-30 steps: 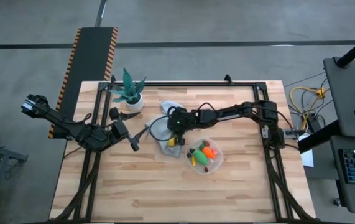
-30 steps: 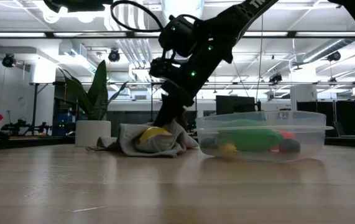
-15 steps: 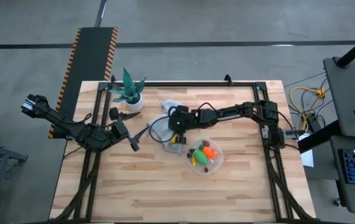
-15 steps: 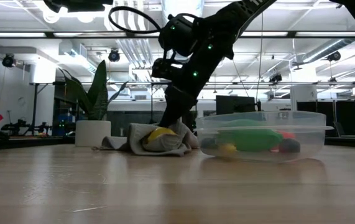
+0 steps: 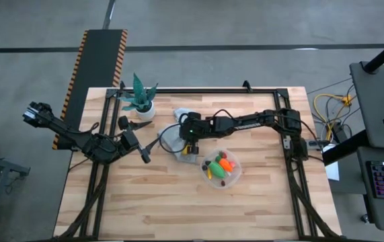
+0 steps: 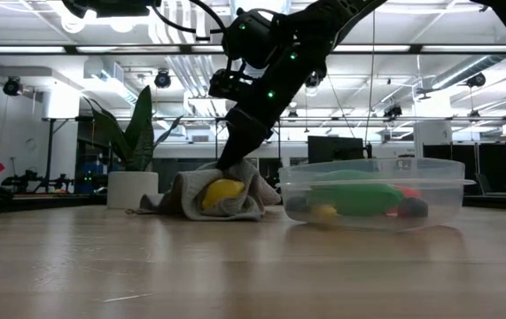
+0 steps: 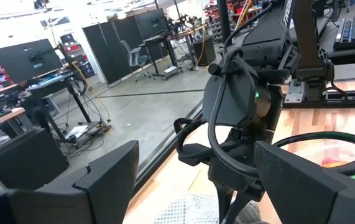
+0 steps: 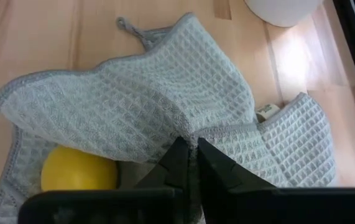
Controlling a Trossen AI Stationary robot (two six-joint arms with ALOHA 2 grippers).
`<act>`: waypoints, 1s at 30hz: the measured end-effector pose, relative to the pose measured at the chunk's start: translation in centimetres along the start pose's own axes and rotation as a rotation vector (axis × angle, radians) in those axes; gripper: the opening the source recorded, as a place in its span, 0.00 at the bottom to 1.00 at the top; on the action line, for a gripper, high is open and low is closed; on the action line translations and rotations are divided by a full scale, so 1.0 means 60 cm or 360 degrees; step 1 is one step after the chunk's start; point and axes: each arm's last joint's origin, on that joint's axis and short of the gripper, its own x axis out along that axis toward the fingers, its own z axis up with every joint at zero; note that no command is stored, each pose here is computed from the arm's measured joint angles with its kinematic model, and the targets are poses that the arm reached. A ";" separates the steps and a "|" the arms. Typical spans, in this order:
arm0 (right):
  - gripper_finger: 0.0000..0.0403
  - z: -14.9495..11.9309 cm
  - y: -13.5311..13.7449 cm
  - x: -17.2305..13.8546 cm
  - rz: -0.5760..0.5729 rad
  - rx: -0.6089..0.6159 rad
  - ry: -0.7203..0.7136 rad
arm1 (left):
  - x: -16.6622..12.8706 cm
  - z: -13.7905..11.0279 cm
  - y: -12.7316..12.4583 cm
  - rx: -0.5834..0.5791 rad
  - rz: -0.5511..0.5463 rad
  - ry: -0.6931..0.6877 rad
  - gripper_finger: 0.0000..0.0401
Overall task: Pick and placing Produce into tupperware
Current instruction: Move the gray towel to the top center of the table
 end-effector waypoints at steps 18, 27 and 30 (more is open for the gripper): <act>0.03 0.008 -0.011 -0.016 -0.0174 -0.0158 -0.0002 | 0.000 0.000 0.000 0.0001 0.0000 0.0000 0.75; 0.03 0.020 -0.018 -0.045 -0.0182 -0.0157 -0.0063 | 0.000 0.000 0.000 0.0001 -0.0001 0.0000 0.75; 0.03 0.021 -0.018 -0.045 -0.0179 -0.0156 -0.0067 | 0.000 0.000 0.000 0.0001 -0.0001 0.0000 0.75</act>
